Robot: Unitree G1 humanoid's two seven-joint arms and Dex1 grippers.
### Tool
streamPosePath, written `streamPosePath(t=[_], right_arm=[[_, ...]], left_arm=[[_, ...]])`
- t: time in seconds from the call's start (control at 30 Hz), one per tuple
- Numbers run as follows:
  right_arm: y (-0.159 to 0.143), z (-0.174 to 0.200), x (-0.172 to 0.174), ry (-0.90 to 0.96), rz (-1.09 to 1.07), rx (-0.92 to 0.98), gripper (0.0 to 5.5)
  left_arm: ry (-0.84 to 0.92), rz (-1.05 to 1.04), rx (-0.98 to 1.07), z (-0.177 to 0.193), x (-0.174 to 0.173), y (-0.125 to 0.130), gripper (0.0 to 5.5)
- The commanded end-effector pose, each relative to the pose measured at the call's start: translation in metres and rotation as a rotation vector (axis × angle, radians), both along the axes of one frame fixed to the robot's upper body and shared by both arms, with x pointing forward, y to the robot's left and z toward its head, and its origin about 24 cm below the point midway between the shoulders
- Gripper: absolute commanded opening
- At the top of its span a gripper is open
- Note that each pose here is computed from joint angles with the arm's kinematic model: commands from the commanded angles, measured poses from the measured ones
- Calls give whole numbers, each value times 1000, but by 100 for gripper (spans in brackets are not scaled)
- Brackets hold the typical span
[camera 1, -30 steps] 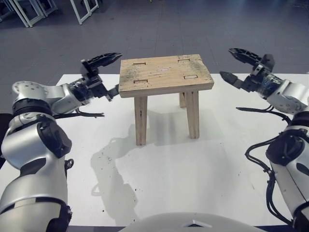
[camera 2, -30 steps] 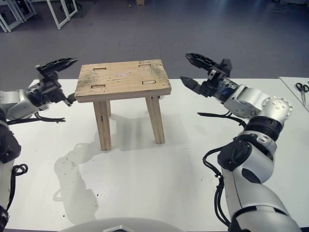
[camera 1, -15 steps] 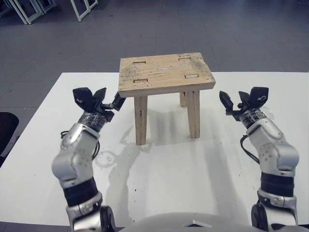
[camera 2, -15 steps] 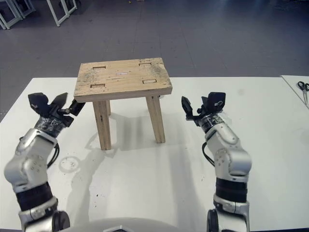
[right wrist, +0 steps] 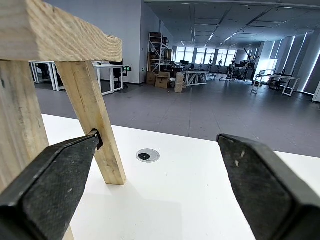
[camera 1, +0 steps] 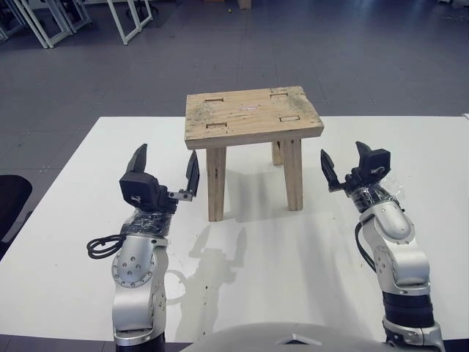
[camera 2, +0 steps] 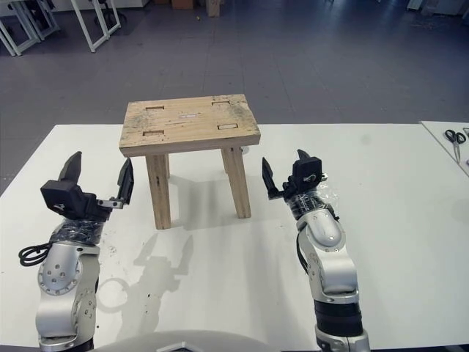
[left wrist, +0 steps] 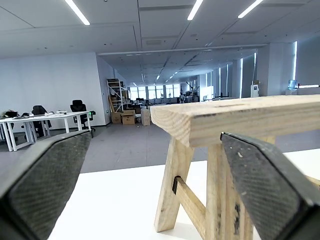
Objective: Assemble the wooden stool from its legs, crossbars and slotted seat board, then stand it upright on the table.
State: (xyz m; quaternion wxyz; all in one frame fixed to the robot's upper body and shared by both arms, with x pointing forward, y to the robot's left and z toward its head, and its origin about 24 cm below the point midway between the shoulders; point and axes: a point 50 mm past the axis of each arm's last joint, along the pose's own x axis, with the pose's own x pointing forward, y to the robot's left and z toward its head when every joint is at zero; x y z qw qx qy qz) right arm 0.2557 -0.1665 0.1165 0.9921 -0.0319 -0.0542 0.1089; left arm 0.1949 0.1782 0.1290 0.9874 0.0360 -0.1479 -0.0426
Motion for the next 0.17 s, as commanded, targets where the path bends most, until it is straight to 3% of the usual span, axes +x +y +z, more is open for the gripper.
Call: streamPosePath(t=[0.03, 0.17], right_arm=[[9, 4, 1, -11, 20, 6, 439], [19, 8, 5, -36, 35, -6, 439]], left_arm=[[12, 7, 5, -4, 1, -2, 473], [20, 12, 4, -5, 2, -3, 473]])
